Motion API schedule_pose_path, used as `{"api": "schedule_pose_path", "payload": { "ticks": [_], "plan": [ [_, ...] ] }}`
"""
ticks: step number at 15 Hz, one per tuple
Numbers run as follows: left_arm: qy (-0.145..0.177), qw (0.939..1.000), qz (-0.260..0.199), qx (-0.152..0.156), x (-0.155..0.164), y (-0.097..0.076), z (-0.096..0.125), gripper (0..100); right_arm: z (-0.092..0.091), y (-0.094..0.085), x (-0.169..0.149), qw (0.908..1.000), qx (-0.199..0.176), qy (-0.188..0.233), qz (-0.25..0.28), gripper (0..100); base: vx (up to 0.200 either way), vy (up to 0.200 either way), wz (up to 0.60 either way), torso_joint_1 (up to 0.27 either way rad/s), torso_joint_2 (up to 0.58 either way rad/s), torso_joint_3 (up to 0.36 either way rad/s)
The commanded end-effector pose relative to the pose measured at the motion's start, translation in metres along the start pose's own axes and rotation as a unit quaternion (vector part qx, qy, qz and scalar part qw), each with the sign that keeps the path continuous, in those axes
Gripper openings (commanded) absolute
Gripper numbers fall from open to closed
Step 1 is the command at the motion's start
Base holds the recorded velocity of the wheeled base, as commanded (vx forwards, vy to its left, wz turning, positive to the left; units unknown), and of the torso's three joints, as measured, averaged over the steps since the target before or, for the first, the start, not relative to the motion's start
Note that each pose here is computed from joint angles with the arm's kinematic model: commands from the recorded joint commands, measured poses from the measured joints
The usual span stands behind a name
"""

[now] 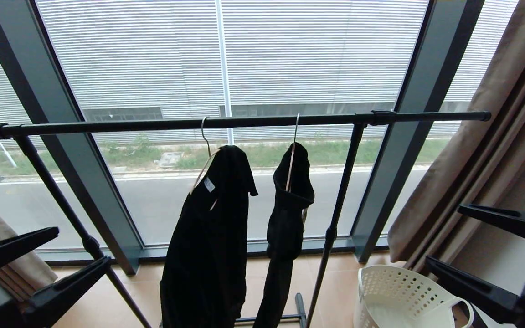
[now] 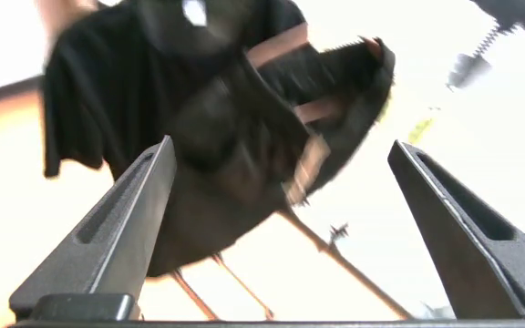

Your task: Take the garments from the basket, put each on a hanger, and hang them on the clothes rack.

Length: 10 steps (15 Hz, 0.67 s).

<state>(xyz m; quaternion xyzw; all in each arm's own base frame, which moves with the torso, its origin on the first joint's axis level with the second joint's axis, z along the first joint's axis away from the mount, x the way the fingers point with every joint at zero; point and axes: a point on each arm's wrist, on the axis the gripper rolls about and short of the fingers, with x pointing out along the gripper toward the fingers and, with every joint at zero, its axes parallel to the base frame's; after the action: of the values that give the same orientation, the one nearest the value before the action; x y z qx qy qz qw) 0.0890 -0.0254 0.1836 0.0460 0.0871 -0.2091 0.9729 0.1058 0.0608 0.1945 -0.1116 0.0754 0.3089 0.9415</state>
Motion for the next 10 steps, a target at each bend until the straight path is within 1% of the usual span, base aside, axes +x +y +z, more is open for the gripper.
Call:
{"api": "schedule_pose_path", "payload": {
  "ticks": [1, 2, 3, 4, 5, 6, 7, 8, 9, 10],
  "plan": [
    [-0.023, 0.9981, 0.052, 0.025, -0.051, -0.012, -0.051, 100, -0.016, 0.01, -0.06, 0.9981, 0.001, -0.021, -0.057, 100, 0.0, 0.0, 0.0, 0.0, 0.0, 0.0],
    [-0.025, 0.9975, 0.061, 0.025, -0.06, -0.014, -0.062, 100, -0.033, 0.012, -0.072, 0.9968, 0.008, -0.007, -0.079, 100, 0.0, 0.0, 0.0, 0.0, 0.0, 0.0],
    [-0.026, 0.9972, 0.067, 0.023, -0.068, -0.016, -0.069, 100, -0.053, 0.015, -0.081, 0.9942, 0.015, 0.012, -0.105, 100, 0.0, 0.0, 0.0, 0.0, 0.0, 0.0],
    [-0.021, 0.9958, 0.087, 0.02, -0.075, -0.018, -0.076, 100, -0.07, 0.017, -0.088, 0.9903, 0.021, 0.019, -0.136, 100, 0.0, 0.0, 0.0, 0.0, 0.0, 0.0],
    [-0.014, 0.9936, 0.111, 0.016, -0.08, -0.02, -0.085, 100, -0.084, 0.021, -0.098, 0.9827, 0.033, 0.016, -0.182, 100, 0.0, 0.0, 0.0, 0.0, 0.0, 0.0],
    [-0.01, 0.9912, 0.131, 0.011, -0.084, -0.022, -0.094, 100, -0.096, 0.025, -0.104, 0.9749, 0.047, 0.013, -0.217, 100, 0.0, 0.0, 0.0, 0.0, 0.0, 0.0],
    [-0.01, 0.9885, 0.151, 0.007, -0.084, -0.024, -0.102, 100, -0.105, 0.029, -0.108, 0.9697, 0.058, 0.007, -0.237, 100, 0.0, 0.0, 0.0, 0.0, 0.0, 0.0],
    [-0.008, 0.9852, 0.171, 0.005, -0.083, -0.025, -0.112, 100, -0.114, 0.032, -0.11, 0.9675, 0.064, 0.003, -0.245, 100, 0.0, 0.0, 0.0, 0.0, 0.0, 0.0],
    [-0.013, 0.9839, 0.178, 0.005, -0.084, -0.027, -0.118, 100, -0.119, 0.034, -0.111, 0.9665, 0.066, 0.001, -0.248, 100, 0.0, 0.0, 0.0, 0.0, 0.0, 0.0],
    [-0.033, 0.9831, 0.18, 0.007, -0.086, -0.028, -0.12, 100, -0.129, 0.037, -0.111, 0.9638, 0.068, -0.001, -0.258, 100, 0.0, 0.0, 0.0, 0.0, 0.0, 0.0]
  ]
}}
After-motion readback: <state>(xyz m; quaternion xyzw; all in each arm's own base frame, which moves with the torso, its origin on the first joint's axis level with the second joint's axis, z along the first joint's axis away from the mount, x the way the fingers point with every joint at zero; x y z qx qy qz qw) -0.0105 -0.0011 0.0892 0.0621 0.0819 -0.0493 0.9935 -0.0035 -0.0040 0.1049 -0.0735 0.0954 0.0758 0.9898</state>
